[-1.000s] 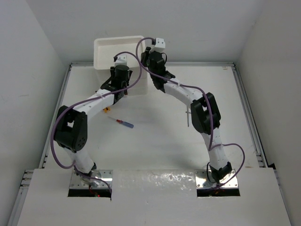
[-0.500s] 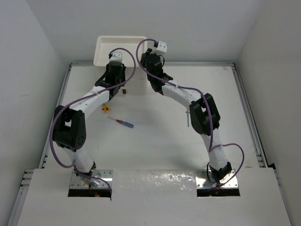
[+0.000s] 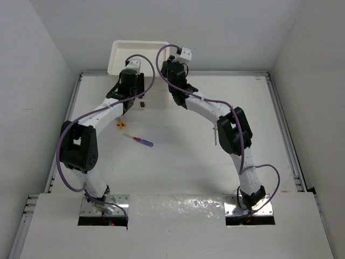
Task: Sort the tools into containers
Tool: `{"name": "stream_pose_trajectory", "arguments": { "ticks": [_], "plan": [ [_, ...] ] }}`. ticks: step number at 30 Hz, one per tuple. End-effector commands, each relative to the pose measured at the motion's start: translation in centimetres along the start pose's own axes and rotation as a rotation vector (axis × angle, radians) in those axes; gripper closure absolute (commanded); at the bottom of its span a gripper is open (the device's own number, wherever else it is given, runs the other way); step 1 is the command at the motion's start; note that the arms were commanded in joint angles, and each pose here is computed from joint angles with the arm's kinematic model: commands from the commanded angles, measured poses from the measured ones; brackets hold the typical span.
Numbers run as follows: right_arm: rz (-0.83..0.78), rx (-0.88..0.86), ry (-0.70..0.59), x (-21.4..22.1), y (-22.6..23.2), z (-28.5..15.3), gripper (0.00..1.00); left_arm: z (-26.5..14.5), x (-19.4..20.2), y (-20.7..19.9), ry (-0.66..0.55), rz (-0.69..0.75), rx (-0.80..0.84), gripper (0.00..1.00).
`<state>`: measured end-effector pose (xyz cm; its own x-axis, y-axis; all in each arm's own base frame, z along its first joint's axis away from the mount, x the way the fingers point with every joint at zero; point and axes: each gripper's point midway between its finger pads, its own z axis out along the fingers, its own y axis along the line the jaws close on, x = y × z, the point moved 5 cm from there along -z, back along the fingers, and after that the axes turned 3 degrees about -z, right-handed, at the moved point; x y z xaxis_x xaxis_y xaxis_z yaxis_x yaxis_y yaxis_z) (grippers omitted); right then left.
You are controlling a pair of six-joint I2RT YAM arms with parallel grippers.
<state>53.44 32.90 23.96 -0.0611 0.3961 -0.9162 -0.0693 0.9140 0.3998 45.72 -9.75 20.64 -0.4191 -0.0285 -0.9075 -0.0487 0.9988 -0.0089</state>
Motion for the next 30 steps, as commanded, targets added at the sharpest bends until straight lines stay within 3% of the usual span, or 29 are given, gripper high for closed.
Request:
{"name": "stream_pose_trajectory", "arguments": {
  "ticks": [1, 13, 16, 26, 30],
  "plan": [
    [-0.066, -0.186, 0.241, 6.3, 4.5, -4.1, 1.0, -0.8, -8.5, 1.3, -0.317, -0.087, -0.041, 0.52],
    [-0.112, -0.167, 0.247, 6.8, 3.7, -4.2, 1.0, -0.9, -8.7, 0.0, -0.33, -0.061, 0.059, 0.74],
    [-0.118, -0.166, 0.251, 7.0, 3.6, -4.3, 1.0, -1.1, -9.1, 0.1, -0.346, -0.061, 0.049, 0.87],
    [-0.132, -0.139, 0.253, 7.3, 2.8, -4.3, 1.0, -1.9, -8.3, -0.1, -0.327, -0.013, 0.076, 1.0],
    [-0.111, -0.127, 0.249, 7.3, 2.6, -4.2, 1.0, -2.7, -8.1, 0.0, -0.297, -0.006, 0.085, 1.0]
  ]
}}
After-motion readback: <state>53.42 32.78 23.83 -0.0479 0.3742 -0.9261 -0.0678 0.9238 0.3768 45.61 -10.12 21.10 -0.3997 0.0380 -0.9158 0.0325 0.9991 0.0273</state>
